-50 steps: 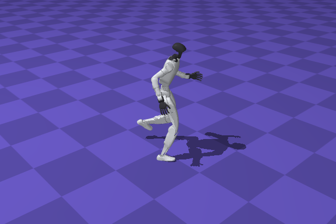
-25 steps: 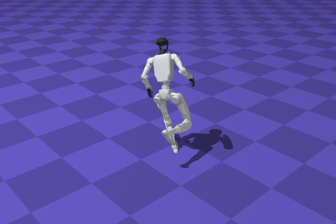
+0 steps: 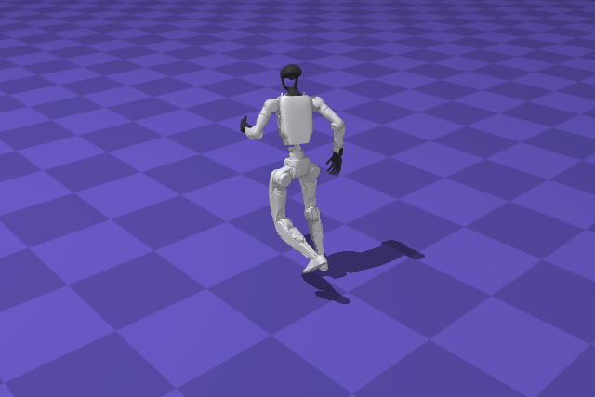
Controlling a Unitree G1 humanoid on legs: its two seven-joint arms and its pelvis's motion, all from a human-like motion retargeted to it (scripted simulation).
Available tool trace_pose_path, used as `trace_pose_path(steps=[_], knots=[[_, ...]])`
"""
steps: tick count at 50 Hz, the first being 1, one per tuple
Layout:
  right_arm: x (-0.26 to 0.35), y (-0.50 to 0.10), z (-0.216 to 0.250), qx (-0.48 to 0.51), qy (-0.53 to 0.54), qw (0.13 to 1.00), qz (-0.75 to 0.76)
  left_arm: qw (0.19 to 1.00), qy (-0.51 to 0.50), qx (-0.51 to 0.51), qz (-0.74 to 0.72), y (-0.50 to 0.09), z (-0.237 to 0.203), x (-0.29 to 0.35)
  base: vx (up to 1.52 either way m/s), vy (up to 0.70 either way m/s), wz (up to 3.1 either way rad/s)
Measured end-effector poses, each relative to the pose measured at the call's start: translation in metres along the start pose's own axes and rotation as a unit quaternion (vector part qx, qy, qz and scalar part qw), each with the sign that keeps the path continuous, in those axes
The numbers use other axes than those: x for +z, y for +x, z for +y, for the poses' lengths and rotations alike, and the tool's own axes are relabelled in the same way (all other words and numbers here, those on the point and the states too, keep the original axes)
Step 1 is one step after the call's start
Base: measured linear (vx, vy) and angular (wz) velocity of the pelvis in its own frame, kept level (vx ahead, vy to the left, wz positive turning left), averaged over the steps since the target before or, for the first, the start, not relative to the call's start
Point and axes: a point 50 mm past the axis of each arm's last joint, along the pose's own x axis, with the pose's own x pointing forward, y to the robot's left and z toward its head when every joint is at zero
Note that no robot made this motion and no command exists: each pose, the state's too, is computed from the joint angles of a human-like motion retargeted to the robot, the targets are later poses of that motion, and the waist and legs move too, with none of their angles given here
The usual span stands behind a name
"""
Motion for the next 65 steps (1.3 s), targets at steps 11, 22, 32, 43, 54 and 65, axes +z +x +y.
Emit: trace_pose_path(steps=[11, 22, 32, 43, 54, 65], knots=[[0.330, -0.137, -0.031, -0.061, 0.030, 0.718, -0.692, 0.685, 0.182, 0.315, 0.632, -0.405, 0.171, -0.055, 0.96, -0.12, -0.74], [0.296, -0.185, 0.020, 0.075, 0.039, 0.636, -0.767, 0.662, 0.195, 0.284, 0.666, -0.420, 0.204, -0.022, 1.25, 0.22, 0.23], [0.063, -0.008, 0.042, -0.117, 0.153, 0.960, -0.203, 0.958, 0.057, 0.194, 0.202, -0.082, 0.062, -0.083, 0.90, -0.04, 1.83], [0.003, -0.101, -0.023, 0.059, -0.052, 0.991, -0.105, 0.875, 0.073, -0.106, -0.466, 0.035, -0.082, 0.197, 1.09, -0.35, 0.43], [0.049, -0.043, -0.019, -0.018, 0.031, 0.983, -0.179, 0.970, -0.076, 0.018, -0.230, 0.004, 0.007, 0.100, 1.11, -0.32, -0.84], [0.354, -0.173, 0.046, 0.056, 0.064, 0.598, -0.797, 0.899, 0.087, 0.160, 0.398, -0.258, 0.110, -0.053, 1.00, 0.12, -1.17]])
